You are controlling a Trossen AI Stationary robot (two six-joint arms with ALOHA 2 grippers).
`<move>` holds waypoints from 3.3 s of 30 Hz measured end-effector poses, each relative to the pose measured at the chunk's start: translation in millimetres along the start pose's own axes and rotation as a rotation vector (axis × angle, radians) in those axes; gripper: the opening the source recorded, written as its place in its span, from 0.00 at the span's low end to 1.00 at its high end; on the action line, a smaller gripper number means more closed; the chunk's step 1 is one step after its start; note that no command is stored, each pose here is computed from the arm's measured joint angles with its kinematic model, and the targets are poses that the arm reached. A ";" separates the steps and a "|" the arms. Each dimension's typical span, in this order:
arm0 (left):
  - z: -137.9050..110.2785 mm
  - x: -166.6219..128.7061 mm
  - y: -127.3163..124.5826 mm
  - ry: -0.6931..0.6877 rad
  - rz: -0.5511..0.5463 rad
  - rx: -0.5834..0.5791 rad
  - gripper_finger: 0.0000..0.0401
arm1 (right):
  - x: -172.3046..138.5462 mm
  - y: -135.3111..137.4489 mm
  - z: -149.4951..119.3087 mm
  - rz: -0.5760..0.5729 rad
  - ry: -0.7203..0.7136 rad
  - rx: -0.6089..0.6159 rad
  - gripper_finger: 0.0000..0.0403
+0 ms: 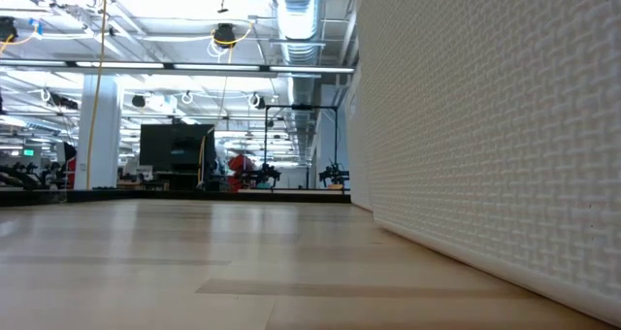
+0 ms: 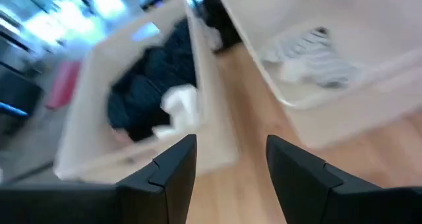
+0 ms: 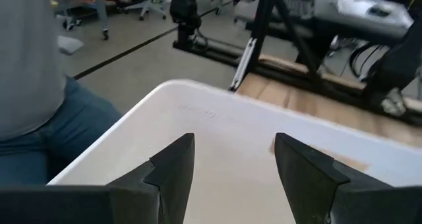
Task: Sort clothes
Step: Put the white socks into the top white laundry bin
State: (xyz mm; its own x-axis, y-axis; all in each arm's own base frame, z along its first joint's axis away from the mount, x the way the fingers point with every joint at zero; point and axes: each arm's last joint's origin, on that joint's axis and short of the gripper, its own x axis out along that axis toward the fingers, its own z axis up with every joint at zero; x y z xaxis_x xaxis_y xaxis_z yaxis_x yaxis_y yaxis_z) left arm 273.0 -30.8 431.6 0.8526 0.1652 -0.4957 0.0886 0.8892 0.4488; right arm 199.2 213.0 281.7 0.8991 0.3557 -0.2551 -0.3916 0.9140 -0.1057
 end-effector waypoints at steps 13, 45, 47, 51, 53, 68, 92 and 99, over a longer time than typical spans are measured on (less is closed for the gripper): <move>-51.7 147.5 98.7 -0.032 -0.194 -0.010 0.49 | 3.3 -0.5 -2.7 -0.008 0.013 0.046 0.57; -51.4 259.0 106.4 0.033 -0.461 0.088 0.25 | 23.3 7.8 -28.6 -0.030 0.137 0.139 0.57; -52.1 258.0 104.2 0.012 -0.507 0.116 0.08 | 23.3 7.8 -28.7 -0.030 0.137 0.138 0.57; -50.9 255.1 104.9 -0.004 -0.518 0.128 0.01 | 23.3 7.8 -28.7 -0.030 0.137 0.136 0.57; -46.9 249.1 106.5 -0.016 -0.510 0.133 0.00 | 23.3 7.8 -28.6 -0.030 0.137 0.136 0.57; 28.7 133.4 109.4 -0.277 -0.405 0.214 0.00 | 23.2 7.8 -28.3 -0.026 0.135 0.087 0.57; -47.3 210.0 129.7 0.172 -0.368 -0.131 0.80 | 23.0 7.1 -27.6 -0.057 0.125 0.128 0.57; -63.6 229.1 131.5 0.199 -0.394 -0.104 0.77 | 23.0 7.2 -27.6 -0.057 0.125 0.129 0.57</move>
State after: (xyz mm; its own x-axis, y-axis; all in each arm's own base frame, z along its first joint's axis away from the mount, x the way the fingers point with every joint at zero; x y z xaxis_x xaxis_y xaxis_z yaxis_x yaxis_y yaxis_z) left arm 447.3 151.1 329.8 0.6478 -0.1251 -0.7515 0.3260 0.9371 0.1251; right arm 211.6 222.4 248.6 0.8846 0.2831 -0.3707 -0.3054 0.9522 -0.0016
